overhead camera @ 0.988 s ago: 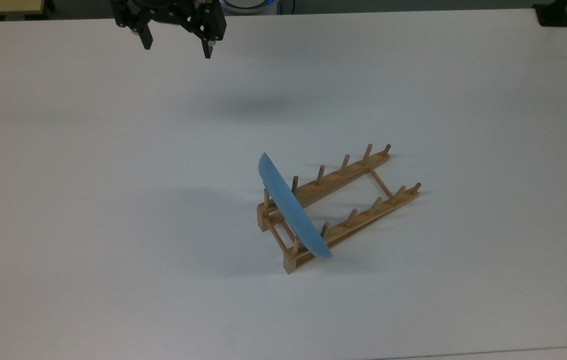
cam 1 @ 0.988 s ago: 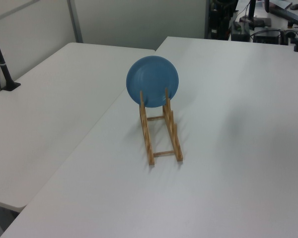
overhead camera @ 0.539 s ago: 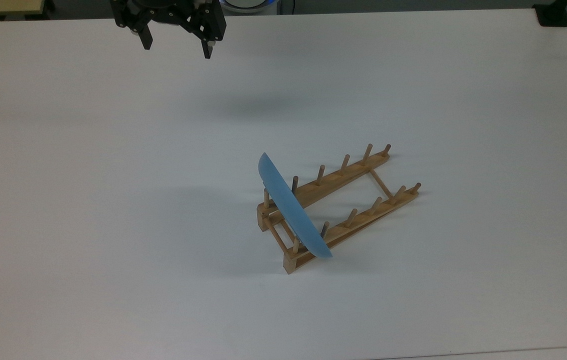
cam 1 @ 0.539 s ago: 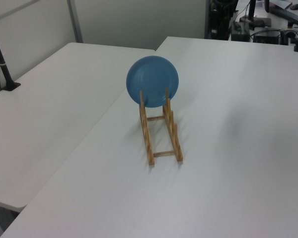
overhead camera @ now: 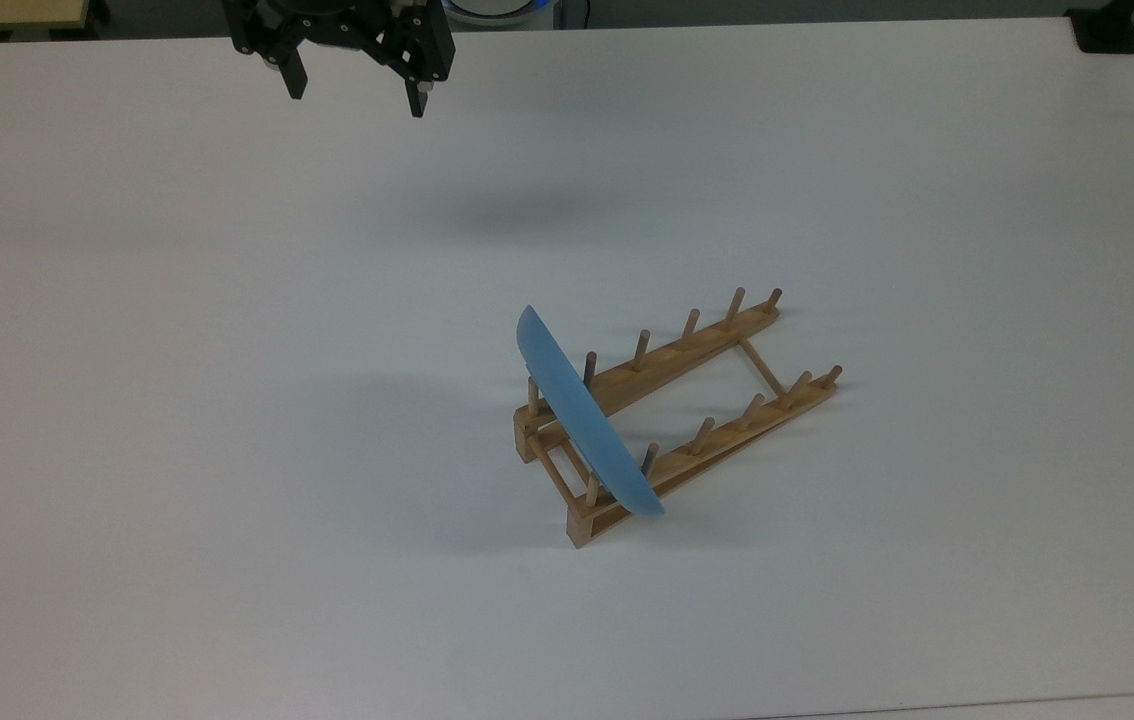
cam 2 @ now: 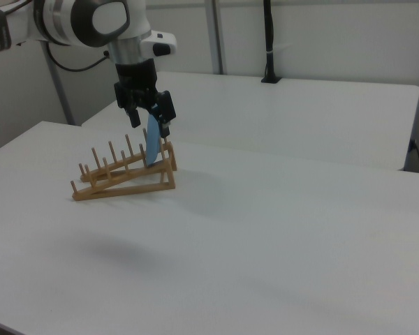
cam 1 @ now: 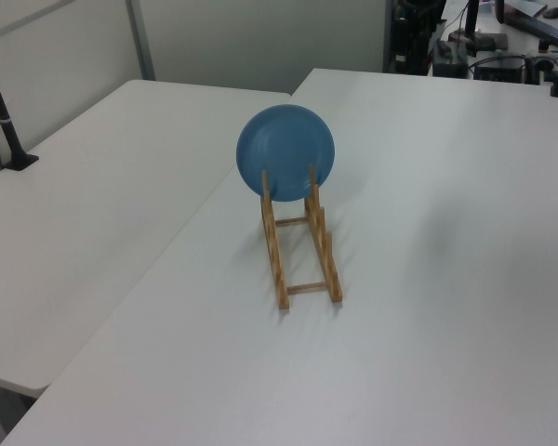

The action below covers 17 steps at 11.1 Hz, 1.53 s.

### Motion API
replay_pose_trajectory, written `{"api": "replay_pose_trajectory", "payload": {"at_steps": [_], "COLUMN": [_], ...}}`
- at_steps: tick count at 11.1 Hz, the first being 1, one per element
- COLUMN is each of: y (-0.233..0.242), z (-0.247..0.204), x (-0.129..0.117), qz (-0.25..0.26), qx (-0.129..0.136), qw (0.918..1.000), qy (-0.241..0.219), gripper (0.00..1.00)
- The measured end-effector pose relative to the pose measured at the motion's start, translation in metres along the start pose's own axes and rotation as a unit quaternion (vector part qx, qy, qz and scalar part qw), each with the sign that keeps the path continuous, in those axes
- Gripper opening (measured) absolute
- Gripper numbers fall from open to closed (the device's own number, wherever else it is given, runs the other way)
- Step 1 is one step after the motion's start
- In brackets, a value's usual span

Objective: Pick plate from plate rack

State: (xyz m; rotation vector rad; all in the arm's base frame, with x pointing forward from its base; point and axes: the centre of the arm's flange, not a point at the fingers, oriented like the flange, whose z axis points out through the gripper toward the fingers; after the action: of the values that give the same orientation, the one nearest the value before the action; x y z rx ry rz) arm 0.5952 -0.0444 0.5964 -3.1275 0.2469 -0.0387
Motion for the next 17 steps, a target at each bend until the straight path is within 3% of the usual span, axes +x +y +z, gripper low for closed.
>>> {"api": "replay_pose_trajectory", "payload": {"at_steps": [3, 6, 11, 15, 17], "y": [-0.002, -0.062, -0.132, -0.186, -0.202], "z": [-0.023, -0.032, -0.035, 0.007, 0.031], "x": [0.002, 0.008, 0.027, 0.032, 0.037], "qz": [-0.007, -0.044, -0.098, -0.171, -0.168], "qx": [-0.020, -0.070, -0.092, -0.171, -0.200], "qw": [0.9993, 0.9919, 0.9638, 0.9413, 0.9356], "qy": [0.031, 0.097, 0.230, 0.235, 0.238], "gripper": [1.00, 1.00, 1.00, 0.88, 0.82]}}
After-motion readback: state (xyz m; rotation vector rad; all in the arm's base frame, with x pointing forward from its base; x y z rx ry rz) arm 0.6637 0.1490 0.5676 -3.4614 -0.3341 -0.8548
